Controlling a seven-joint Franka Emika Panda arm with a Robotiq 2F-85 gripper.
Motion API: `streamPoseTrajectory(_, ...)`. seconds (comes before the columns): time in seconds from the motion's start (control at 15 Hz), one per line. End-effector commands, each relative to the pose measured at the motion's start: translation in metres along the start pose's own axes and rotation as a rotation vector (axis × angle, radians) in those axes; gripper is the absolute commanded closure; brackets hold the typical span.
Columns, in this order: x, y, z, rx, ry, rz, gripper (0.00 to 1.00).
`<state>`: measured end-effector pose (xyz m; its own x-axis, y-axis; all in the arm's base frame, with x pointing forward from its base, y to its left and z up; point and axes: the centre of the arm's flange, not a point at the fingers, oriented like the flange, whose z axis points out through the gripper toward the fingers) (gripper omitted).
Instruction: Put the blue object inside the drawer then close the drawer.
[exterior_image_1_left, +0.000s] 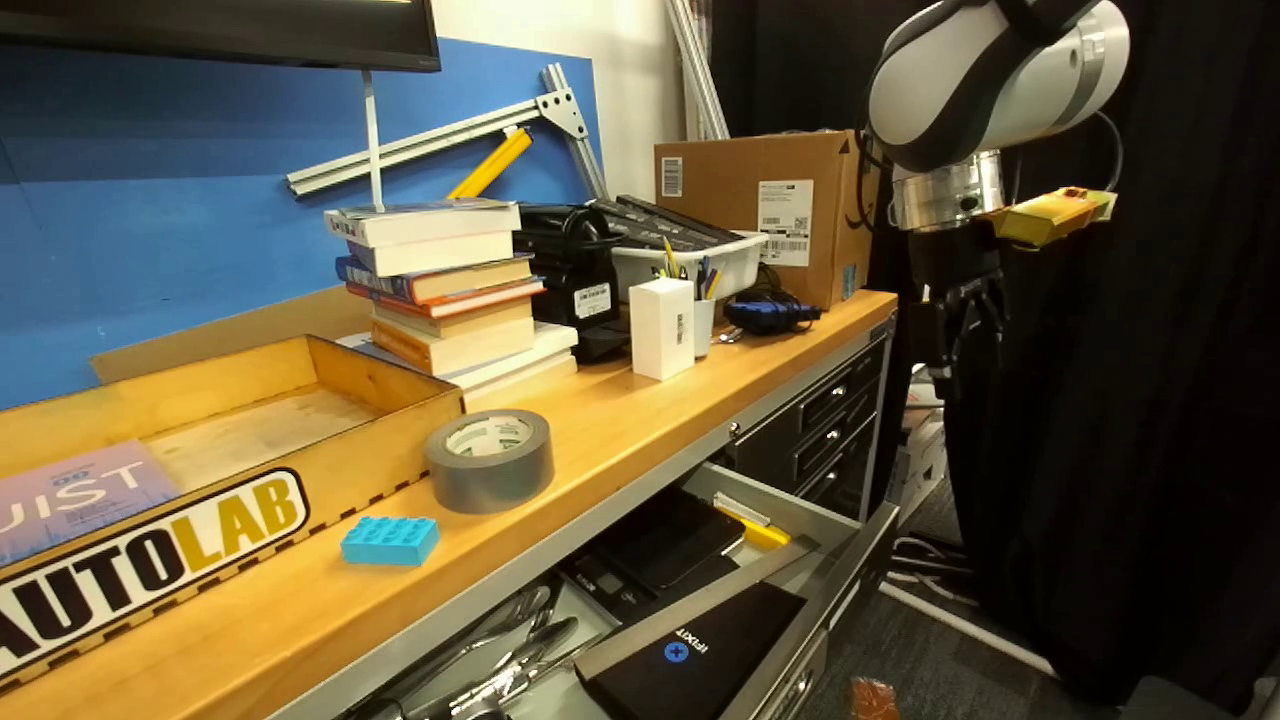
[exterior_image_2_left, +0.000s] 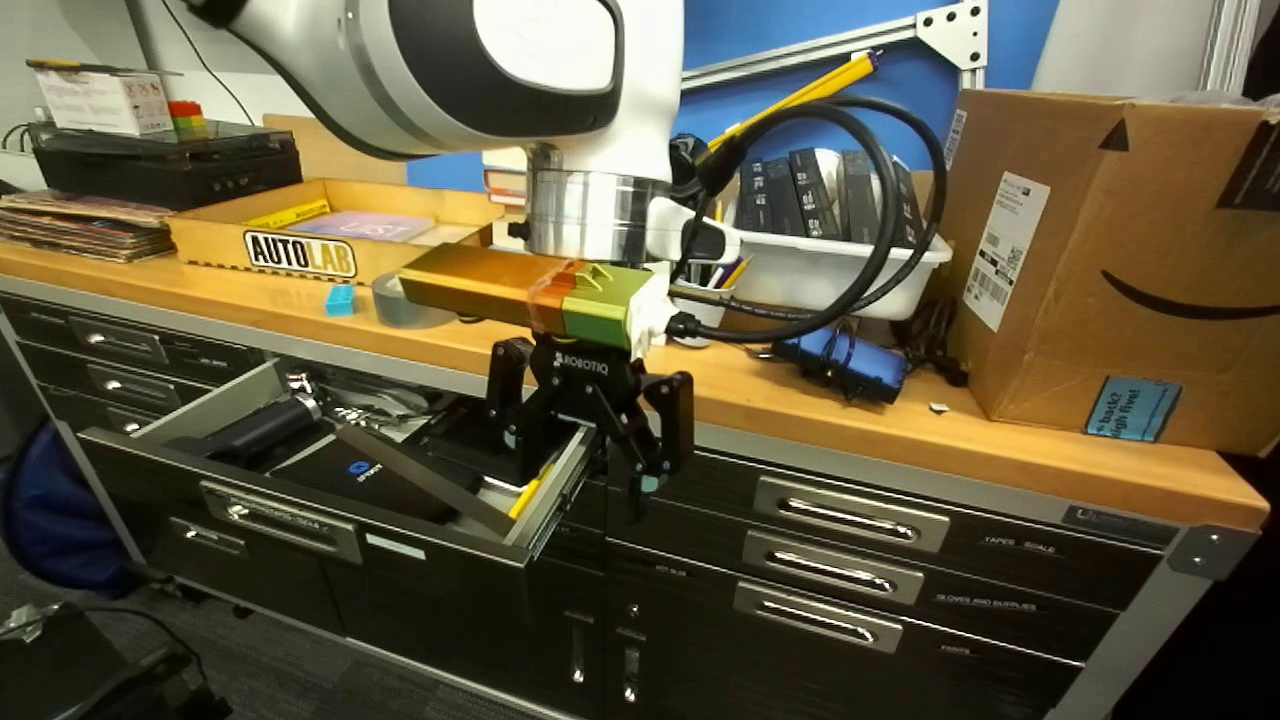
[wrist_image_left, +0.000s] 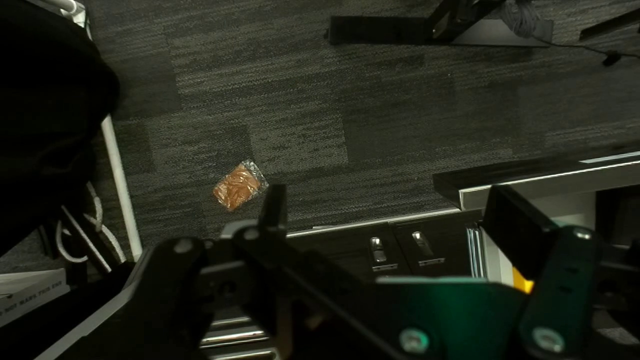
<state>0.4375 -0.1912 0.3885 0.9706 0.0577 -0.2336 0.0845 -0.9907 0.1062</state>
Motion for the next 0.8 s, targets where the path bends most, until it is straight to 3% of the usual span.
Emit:
streamPoseTrajectory(0.0,0.000,0.000,0.000,0.000,0.000,0.000,0.00)
streamPoseTrajectory(0.4,0.000,0.000,0.000,0.000,0.000,0.000,0.00)
streamPoseTrajectory(0.73,0.022,-0.100,-0.036,-0.090,0.049,-0.086,0.00)
